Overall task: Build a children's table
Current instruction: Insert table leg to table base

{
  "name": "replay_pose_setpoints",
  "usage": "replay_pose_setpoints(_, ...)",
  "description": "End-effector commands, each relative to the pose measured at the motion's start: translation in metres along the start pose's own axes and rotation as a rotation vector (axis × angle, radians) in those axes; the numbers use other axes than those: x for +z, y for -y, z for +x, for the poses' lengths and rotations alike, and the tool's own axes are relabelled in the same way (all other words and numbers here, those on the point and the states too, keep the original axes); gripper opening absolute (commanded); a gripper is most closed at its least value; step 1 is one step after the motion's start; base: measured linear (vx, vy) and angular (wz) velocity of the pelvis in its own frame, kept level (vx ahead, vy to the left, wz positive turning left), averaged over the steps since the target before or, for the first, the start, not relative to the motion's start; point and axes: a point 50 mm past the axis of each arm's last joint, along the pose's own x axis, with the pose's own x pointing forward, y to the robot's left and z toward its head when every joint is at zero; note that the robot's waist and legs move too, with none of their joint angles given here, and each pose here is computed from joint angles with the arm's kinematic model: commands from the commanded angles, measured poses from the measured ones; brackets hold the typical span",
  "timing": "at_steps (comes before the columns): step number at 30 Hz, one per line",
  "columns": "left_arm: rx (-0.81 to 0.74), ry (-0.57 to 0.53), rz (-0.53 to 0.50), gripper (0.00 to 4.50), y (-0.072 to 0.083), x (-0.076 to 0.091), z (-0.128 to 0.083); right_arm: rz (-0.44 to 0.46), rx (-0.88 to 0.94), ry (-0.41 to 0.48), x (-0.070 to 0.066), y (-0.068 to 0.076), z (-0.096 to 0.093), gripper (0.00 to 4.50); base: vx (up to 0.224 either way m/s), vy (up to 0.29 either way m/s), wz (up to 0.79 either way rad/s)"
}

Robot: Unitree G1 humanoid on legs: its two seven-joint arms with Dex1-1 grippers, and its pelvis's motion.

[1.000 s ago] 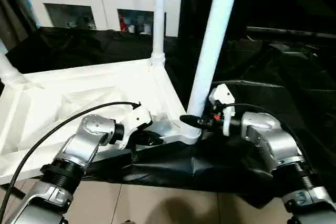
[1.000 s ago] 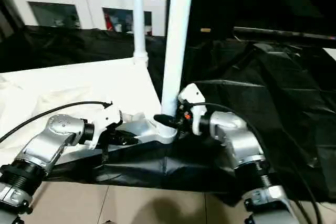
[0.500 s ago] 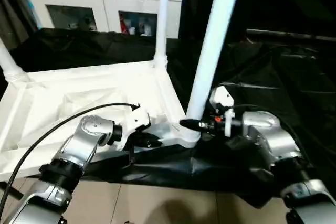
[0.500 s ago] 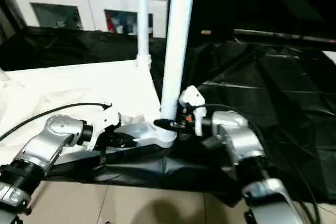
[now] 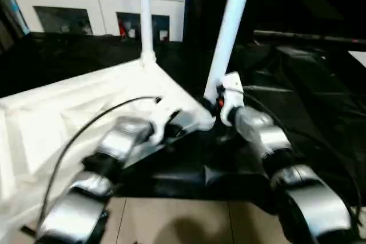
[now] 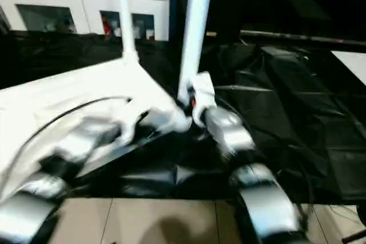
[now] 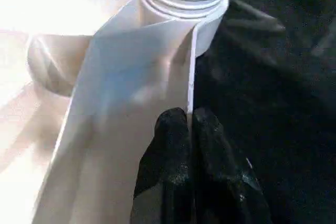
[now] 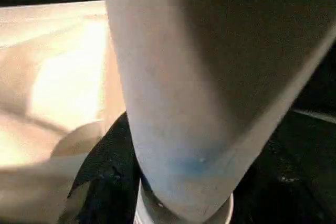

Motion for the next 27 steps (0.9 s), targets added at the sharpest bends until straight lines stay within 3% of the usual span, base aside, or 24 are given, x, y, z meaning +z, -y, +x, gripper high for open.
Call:
replay_pose_setpoints(1, 0.156, 0.04, 0.012, 0.0, -0.016, 0.018, -0.006, 0.071, -0.029, -0.28, -0.068, -0.008, -0.008, 1.88, 0.0, 0.0, 0.0)
replay_pose_setpoints(8, 0.199, 0.004, 0.0, 0.0, -0.016, 0.012, -0.001, 0.075, -0.053, -0.276, -0.058, -0.026, 0.002, 1.88, 0.0, 0.0, 0.0)
replay_pose_setpoints(24, 0.17, 0.013, -0.003, 0.0, -0.019, 0.012, -0.004, 0.069, -0.036, -0.242, -0.044, -0.03, 0.007, 1.88, 0.0, 0.0, 0.0)
replay_pose_setpoints(25, 0.16, 0.016, -0.001, 0.0, -0.019, 0.012, -0.005, 0.077, -0.032, -0.231, -0.04, -0.029, 0.007, 2.23, 0.0, 0.0, 0.0)
replay_pose_setpoints(27, 0.152, 0.017, 0.0, 0.0, -0.019, 0.012, -0.005, 0.076, -0.028, -0.227, -0.039, -0.029, 0.008, 2.23, 0.0, 0.0, 0.0)
